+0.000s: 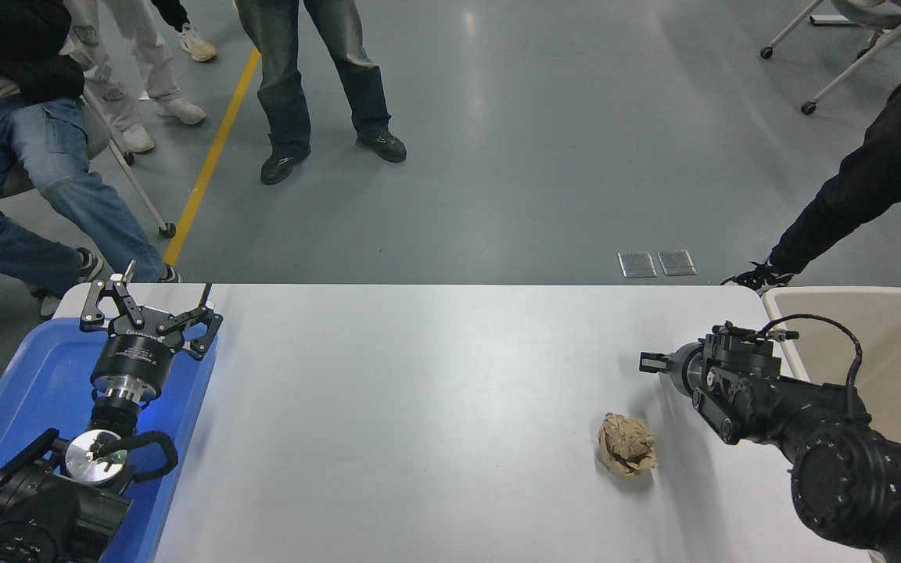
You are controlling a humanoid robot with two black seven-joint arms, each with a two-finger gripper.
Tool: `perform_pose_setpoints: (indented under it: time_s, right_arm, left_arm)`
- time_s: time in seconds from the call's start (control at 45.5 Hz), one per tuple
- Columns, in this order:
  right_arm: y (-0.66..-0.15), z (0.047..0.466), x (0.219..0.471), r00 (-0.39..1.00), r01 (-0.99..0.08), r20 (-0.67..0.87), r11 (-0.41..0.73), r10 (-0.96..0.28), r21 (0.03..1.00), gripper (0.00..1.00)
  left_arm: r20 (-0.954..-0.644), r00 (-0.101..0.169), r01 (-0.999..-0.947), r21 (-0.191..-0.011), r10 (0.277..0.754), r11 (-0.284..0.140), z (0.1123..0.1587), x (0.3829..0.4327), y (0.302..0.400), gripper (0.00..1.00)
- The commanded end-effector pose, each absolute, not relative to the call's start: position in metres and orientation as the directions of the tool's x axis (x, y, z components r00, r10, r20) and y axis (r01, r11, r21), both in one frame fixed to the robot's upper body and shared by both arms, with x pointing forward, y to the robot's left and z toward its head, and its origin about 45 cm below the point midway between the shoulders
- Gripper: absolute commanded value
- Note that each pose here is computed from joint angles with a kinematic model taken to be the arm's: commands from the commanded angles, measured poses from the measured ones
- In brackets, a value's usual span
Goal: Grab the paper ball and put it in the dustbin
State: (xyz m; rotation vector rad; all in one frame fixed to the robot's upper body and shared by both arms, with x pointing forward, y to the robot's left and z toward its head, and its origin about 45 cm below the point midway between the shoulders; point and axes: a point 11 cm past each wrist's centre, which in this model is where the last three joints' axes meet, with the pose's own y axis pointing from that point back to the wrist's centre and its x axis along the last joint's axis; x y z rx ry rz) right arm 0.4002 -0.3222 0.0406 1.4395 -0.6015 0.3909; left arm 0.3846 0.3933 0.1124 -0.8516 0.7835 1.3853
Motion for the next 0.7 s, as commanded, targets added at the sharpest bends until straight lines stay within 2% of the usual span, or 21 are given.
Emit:
perform_pose_setpoints:
  time_s: [0.0,0.176,0.33,0.484,0.505,0.593,0.615,0.637,0.659,0.681]
  right_arm:
    - [-0.322,0.04,0.399,0.795,-0.588,0.597,0.107,-0.105,0.802,0.0]
    - [-0.322,0.041,0.401,0.795,-0.589,0.598,0.105,-0.104,0.801,0.0]
    - [-0.316,0.054,0.413,0.79,-0.598,0.604,0.086,-0.1,0.797,0.0]
    - [-0.288,0.093,0.442,0.832,-0.552,0.547,-0.046,-0.097,0.832,0.0]
    - [-0.276,0.112,0.453,0.849,-0.528,0.52,-0.095,-0.092,0.844,0.0]
    - [-0.257,0.151,0.469,0.885,-0.466,0.46,-0.173,-0.078,0.868,0.0]
    - [-0.252,0.16,0.471,0.896,-0.444,0.438,-0.189,-0.075,0.876,0.02]
    - [-0.248,0.17,0.473,0.906,-0.422,0.417,-0.204,-0.07,0.883,0.11]
    - [-0.243,0.18,0.476,0.916,-0.4,0.396,-0.219,-0.065,0.89,0.26]
    - [-0.238,0.191,0.478,0.923,-0.382,0.379,-0.235,-0.06,0.894,0.5]
  left_arm:
    - [-0.869,0.043,-0.9988,-0.049,0.493,0.002,0.1129,0.3852,0.3931,0.99]
    - [-0.868,0.042,-0.9988,-0.049,0.495,-0.001,0.1124,0.3846,0.3934,0.99]
    - [-0.868,0.042,-0.9988,-0.049,0.495,-0.001,0.1124,0.3846,0.3934,0.99]
    - [-0.868,0.042,-0.9988,-0.049,0.495,-0.001,0.1124,0.3846,0.3934,0.99]
    - [-0.868,0.042,-0.9988,-0.049,0.495,-0.001,0.1124,0.3846,0.3934,0.99]
    - [-0.868,0.042,-0.9988,-0.049,0.495,-0.002,0.1128,0.3845,0.3942,0.99]
    - [-0.867,0.042,-0.9988,-0.049,0.496,-0.001,0.1127,0.3845,0.3941,0.99]
    - [-0.868,0.042,-0.9988,-0.049,0.495,-0.002,0.1128,0.3845,0.3943,0.99]
    - [-0.868,0.042,-0.9988,-0.049,0.495,-0.001,0.1124,0.3846,0.3934,0.99]
    - [-0.867,0.042,-0.9988,-0.049,0.496,-0.001,0.1127,0.3845,0.3941,0.99]
